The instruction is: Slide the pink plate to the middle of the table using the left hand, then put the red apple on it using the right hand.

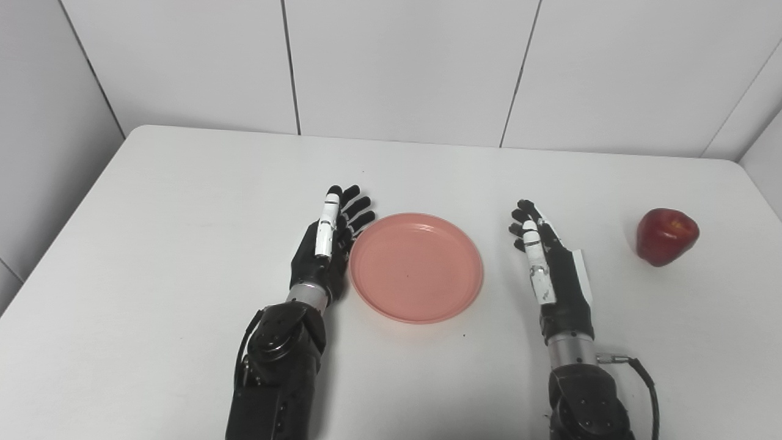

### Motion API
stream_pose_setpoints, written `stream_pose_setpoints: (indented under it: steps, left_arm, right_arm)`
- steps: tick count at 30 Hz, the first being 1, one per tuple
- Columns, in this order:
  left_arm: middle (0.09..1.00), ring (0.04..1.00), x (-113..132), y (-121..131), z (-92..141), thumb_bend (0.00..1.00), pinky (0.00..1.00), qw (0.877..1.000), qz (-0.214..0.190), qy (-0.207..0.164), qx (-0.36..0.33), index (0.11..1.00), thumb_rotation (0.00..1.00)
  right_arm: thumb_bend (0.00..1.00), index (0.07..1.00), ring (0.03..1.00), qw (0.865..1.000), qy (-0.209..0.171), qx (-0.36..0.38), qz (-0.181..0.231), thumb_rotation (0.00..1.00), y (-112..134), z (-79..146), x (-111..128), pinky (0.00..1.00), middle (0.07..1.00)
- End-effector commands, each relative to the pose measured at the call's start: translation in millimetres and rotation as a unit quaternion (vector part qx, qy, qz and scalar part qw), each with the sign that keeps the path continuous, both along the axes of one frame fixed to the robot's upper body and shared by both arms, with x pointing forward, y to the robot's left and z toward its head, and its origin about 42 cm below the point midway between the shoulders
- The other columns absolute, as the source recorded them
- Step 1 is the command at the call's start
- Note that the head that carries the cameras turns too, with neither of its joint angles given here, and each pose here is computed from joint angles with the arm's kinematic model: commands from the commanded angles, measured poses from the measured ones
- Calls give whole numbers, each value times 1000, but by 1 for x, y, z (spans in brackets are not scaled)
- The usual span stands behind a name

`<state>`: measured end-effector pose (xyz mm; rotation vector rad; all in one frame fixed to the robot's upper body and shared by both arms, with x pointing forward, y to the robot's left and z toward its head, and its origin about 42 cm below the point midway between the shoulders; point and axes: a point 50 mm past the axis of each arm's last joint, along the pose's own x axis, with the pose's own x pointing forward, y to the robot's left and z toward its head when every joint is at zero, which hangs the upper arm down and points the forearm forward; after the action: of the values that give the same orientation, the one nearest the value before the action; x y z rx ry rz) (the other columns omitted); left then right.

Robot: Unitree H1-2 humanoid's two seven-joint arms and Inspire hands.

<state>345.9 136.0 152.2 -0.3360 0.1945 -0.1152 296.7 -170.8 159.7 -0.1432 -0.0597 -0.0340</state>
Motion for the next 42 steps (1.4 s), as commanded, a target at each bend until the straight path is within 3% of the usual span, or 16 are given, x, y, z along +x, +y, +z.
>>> stream_pose_setpoints:
  steps: [1, 12, 25, 28, 33, 42]
  left_arm:
    - [874, 866, 3, -5, 16, 403, 847, 999, -14, -34, -6, 856, 1000]
    - [868, 859, 3, 3, 12, 405, 849, 999, -11, -33, -7, 853, 1000]
    - [870, 859, 0, 15, -1, 405, 861, 999, -13, -33, 0, 859, 1000]
    - [875, 863, -1, 19, -4, 400, 867, 999, -12, -41, 6, 861, 1000]
    - [878, 866, 1, 24, -7, 391, 873, 999, -8, -49, 4, 862, 1000]
    - [872, 859, 2, 32, -12, 412, 853, 999, -4, -51, -2, 859, 1000]
  right_arm:
    - [250, 870, 839, 1000, -29, 5, -5, 1000, 7, 19, 8, 856, 858]
    - [296, 866, 841, 1000, -23, -8, -13, 1000, 8, 22, 9, 836, 858]
    - [301, 863, 839, 998, -45, -24, -19, 1000, -1, 29, 13, 818, 857]
    - [340, 860, 834, 998, -57, -36, -22, 1000, -4, 35, 15, 803, 855]
    - [362, 857, 834, 995, -81, -58, -27, 959, -15, 47, 21, 791, 853]
    - [511, 842, 826, 980, -122, -149, -58, 833, -36, 76, 21, 782, 833]
